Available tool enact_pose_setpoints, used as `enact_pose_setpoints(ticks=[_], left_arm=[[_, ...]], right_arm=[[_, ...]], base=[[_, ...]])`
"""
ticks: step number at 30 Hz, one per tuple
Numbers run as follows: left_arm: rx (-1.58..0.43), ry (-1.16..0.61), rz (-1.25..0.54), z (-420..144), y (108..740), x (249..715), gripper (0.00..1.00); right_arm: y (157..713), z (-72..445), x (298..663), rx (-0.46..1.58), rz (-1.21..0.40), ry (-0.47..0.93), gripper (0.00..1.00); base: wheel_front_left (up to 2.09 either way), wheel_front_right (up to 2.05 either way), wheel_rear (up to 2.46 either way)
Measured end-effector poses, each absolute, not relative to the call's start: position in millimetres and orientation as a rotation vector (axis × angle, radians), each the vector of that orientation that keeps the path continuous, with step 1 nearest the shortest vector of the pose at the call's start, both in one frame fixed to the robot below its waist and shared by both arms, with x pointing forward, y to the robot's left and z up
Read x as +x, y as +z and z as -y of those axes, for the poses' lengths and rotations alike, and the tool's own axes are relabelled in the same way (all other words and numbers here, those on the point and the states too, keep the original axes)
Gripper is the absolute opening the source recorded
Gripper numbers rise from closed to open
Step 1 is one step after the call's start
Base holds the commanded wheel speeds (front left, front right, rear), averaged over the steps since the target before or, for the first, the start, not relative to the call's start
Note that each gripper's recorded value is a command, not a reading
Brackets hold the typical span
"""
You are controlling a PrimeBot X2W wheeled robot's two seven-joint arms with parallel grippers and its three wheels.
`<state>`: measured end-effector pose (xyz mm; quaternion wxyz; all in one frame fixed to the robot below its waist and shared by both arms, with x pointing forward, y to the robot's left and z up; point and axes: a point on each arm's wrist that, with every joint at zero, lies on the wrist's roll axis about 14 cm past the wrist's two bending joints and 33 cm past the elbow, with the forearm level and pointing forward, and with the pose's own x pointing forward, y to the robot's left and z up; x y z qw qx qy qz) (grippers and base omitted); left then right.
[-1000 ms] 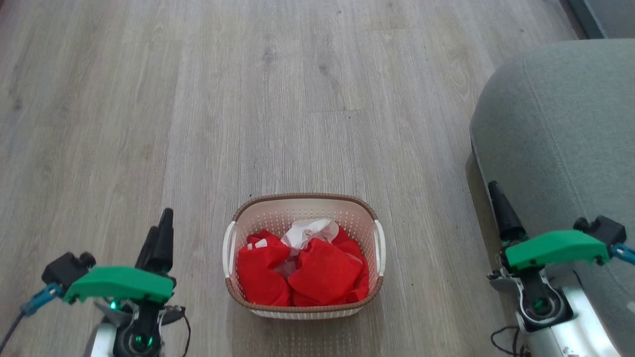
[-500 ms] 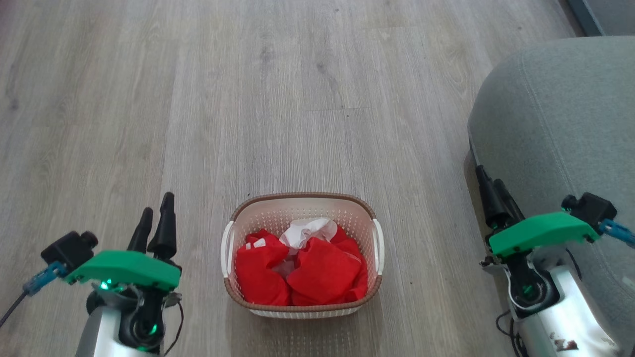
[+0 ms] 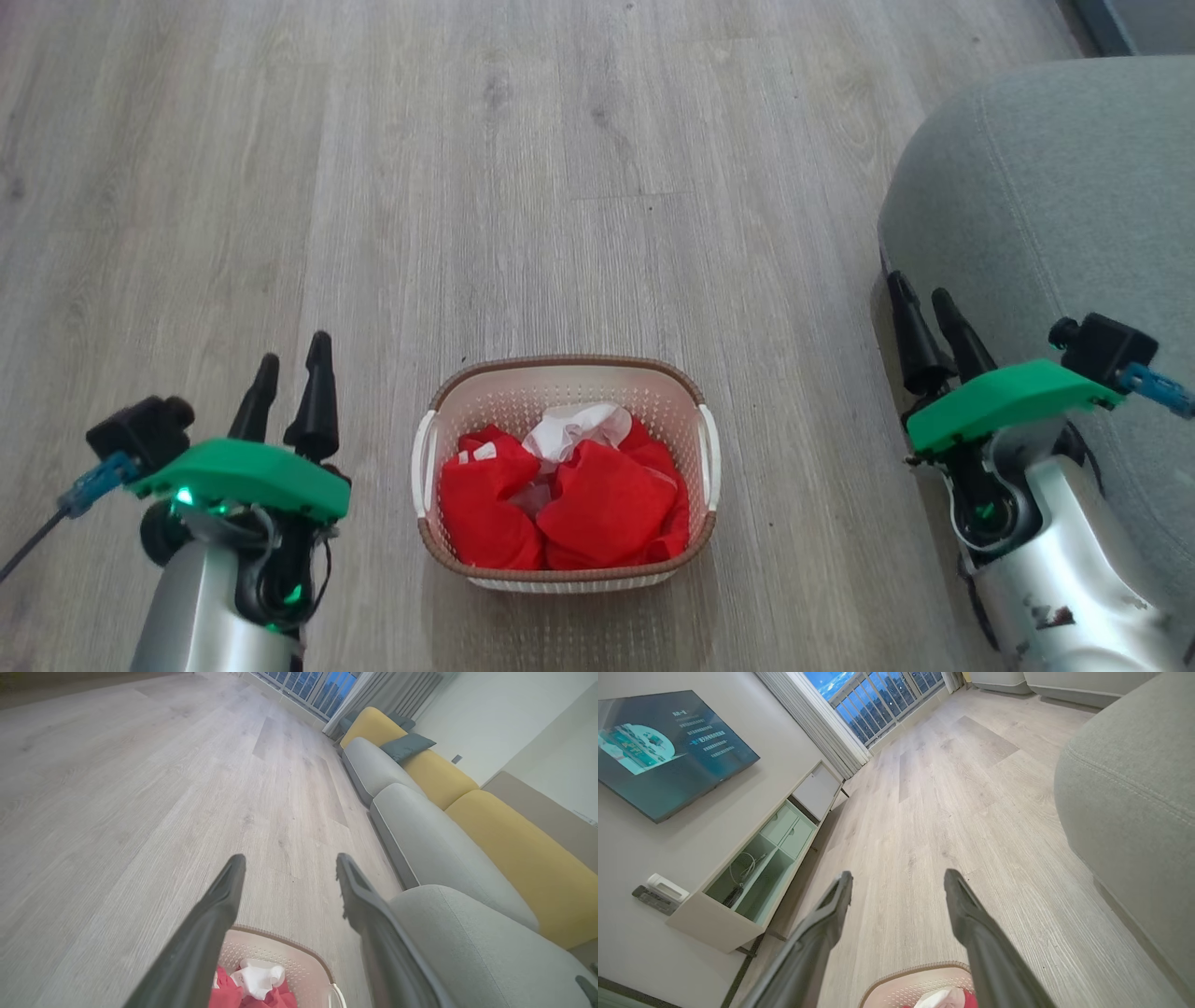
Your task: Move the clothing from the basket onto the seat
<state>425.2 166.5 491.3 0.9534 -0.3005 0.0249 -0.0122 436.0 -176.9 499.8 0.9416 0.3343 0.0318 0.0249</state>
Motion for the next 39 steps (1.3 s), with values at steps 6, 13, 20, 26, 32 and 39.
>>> enact_pose_setpoints(ticks=[6, 13, 20, 26, 32, 39], left_arm=[[-0.533, -0.044, -0.022, -164.1, 500.2, 432.0, 1.0], [-0.451, -0.058, 0.003, -162.7, 506.5, 437.1, 1.0], [-0.365, -0.068, 0.002, -160.7, 504.1, 439.9, 1.0], [-0.296, -0.09, 0.022, -157.1, 509.1, 445.0, 1.0], [-0.223, -0.107, 0.056, -153.6, 518.3, 452.3, 1.0], [-0.144, -0.109, 0.08, -155.2, 523.4, 457.7, 1.0]], right_arm=[[504.6, 175.2, 440.5, 0.598, -0.049, 0.07, 1.0], [508.4, 172.6, 445.5, 0.521, -0.038, 0.089, 1.0], [513.8, 173.3, 451.6, 0.428, -0.021, 0.105, 1.0], [517.0, 172.5, 456.4, 0.35, -0.009, 0.12, 1.0], [521.2, 171.6, 461.5, 0.262, 0.006, 0.137, 1.0], [528.9, 176.8, 467.2, 0.182, 0.036, 0.139, 1.0]], base=[[0.0, 0.0, 0.0], [0.0, 0.0, 0.0], [0.0, 0.0, 0.0], [0.0, 0.0, 0.0], [0.0, 0.0, 0.0], [0.0, 0.0, 0.0]])
